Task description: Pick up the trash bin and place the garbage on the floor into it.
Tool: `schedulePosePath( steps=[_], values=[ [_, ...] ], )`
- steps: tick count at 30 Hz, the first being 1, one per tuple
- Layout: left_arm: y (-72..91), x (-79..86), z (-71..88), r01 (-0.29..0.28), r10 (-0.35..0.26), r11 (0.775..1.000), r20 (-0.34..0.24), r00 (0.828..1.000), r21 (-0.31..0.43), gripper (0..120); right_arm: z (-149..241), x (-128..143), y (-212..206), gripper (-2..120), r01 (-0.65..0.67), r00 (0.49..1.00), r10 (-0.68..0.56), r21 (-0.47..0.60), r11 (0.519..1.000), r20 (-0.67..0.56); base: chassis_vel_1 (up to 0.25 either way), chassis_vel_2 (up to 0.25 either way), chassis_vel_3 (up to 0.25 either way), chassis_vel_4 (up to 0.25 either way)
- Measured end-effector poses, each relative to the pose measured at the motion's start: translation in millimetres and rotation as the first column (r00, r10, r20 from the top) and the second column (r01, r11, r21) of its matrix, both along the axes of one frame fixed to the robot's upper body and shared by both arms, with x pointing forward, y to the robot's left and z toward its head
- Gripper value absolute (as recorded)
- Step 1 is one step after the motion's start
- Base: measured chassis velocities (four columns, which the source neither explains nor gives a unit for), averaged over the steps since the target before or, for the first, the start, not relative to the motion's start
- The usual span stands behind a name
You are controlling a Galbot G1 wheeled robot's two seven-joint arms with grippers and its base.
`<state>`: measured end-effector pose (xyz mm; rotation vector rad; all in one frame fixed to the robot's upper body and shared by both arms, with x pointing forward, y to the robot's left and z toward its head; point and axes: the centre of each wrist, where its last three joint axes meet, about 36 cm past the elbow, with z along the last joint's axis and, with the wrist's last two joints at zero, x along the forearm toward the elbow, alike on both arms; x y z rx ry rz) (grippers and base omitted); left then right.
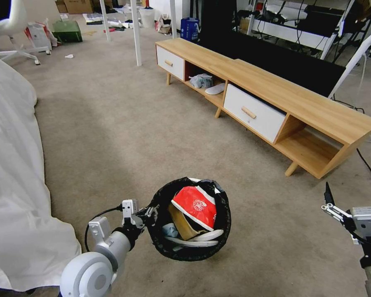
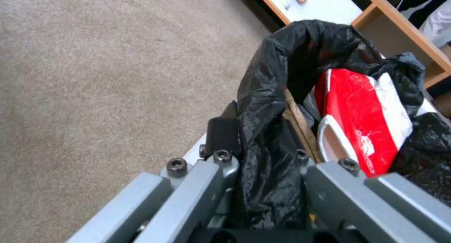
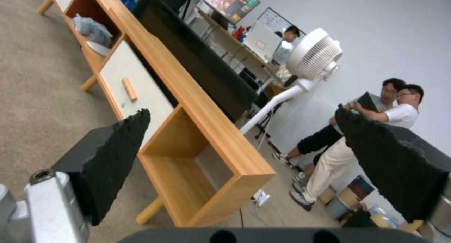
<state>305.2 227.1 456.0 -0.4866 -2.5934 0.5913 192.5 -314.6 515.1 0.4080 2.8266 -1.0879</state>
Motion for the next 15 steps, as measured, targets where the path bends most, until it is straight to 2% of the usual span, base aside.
schedulePosePath(
  steps=[15],
  values=[
    [0.6, 0.3, -1.0, 0.0, 0.0, 1.0, -0.004, 1.0, 0.001, 0, -4.5, -0.6, 0.2, 100, 0.007, 1.0, -0.007, 0.011, 1.0, -0.003, 0.0, 0.0, 0.0, 0.0]
  ],
)
